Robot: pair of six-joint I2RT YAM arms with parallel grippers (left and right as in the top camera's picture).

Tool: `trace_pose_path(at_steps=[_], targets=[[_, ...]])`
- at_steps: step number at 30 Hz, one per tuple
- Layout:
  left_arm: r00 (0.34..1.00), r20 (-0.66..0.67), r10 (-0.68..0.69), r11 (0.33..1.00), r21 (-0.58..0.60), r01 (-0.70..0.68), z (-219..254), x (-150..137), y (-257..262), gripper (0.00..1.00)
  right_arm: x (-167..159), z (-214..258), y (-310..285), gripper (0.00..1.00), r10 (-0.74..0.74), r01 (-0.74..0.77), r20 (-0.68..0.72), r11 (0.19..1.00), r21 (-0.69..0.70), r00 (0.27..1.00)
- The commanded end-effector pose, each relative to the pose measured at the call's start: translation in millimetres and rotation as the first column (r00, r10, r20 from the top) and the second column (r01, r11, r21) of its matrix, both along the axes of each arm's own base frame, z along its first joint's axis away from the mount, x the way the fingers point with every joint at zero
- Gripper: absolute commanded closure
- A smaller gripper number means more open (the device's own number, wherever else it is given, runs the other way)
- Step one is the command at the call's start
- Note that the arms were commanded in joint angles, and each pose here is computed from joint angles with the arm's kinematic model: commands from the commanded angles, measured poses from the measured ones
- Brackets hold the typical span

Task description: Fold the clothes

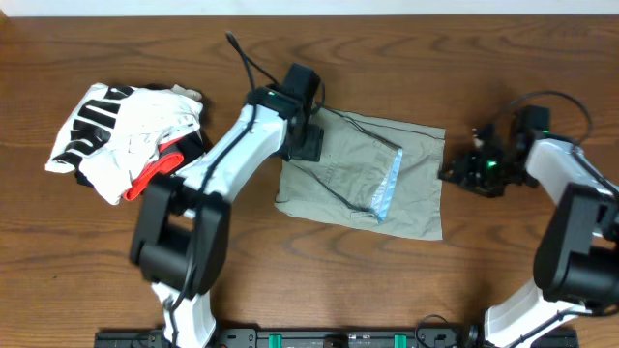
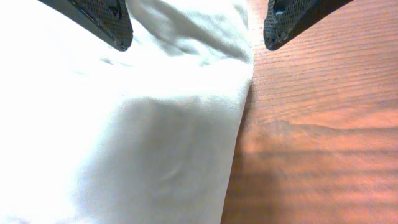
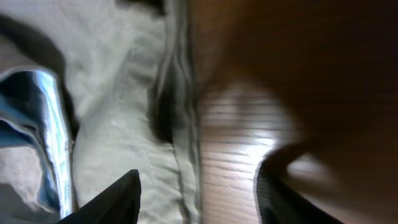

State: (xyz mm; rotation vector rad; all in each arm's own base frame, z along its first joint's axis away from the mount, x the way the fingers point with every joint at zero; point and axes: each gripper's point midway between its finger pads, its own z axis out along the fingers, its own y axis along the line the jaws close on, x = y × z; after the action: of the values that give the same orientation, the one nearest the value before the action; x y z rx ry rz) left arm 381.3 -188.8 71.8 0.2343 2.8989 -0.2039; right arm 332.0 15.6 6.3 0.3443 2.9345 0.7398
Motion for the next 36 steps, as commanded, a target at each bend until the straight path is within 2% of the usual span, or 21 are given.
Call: trace_pose_path(at_steps=[1, 4, 10, 14, 16, 22, 29, 32, 36], targets=[[0.998, 0.061, 0.01, 0.999, -0.05, -0.007, 30.0, 7.4, -4.0, 0.3, -11.7, -23.5, 21.7, 0.43, 0.07, -0.069, -0.055, 0.997, 0.026, 0.996], [0.999, 0.053, 0.007, 0.999, -0.044, -0.004, 30.1, 4.8, -2.6, 0.3, -15.5, -36.2, 38.4, 0.47, 0.108, -0.103, -0.08, 0.992, 0.066, 0.991], [0.999, 0.042, 0.007, 0.999, -0.035, -0.005, 28.9, 2.1, -0.7, 0.3, -13.0, -35.0, 44.9, 0.66, 0.119, -0.114, -0.065, 0.99, 0.088, 0.991], [0.999, 0.042, 0.004, 0.999, -0.035, -0.002, 28.9, 2.1, -0.8, 0.3, -10.7, -29.7, 43.1, 0.83, 0.117, -0.112, -0.048, 0.99, 0.08, 0.992], [0.999, 0.042, 0.004, 0.999, -0.035, -0.002, 28.9, 2.1, -0.7, 0.3, -7.3, -23.4, 39.7, 0.97, 0.112, -0.11, -0.029, 0.992, 0.061, 0.993], [0.999, 0.035, -0.02, 1.0, -0.023, 0.021, 27.9, -0.6, 0.6, 0.3, 6.9, 16.4, 8.1, 0.99, 0.02, -0.018, 0.054, 0.999, -0.048, 0.998], [0.999, 0.027, -0.026, 0.999, -0.018, 0.026, 27.2, -2.7, 1.5, 0.3, 22.1, 91.3, -18.5, 0.99, -0.023, 0.057, 0.258, 0.991, -0.124, 0.966], [0.999, 0.028, -0.026, 0.999, -0.018, 0.026, 27.2, -2.6, 1.5, 0.3, 30.1, 128.1, -19.3, 0.99, -0.037, 0.083, 0.332, 0.989, -0.126, 0.943], [0.999, 0.027, -0.026, 0.999, -0.018, 0.026, 27.2, -2.6, 1.4, 0.3, 35.2, 154.1, 1.0, 0.99, -0.019, 0.058, 0.353, 0.993, -0.1, 0.935]])
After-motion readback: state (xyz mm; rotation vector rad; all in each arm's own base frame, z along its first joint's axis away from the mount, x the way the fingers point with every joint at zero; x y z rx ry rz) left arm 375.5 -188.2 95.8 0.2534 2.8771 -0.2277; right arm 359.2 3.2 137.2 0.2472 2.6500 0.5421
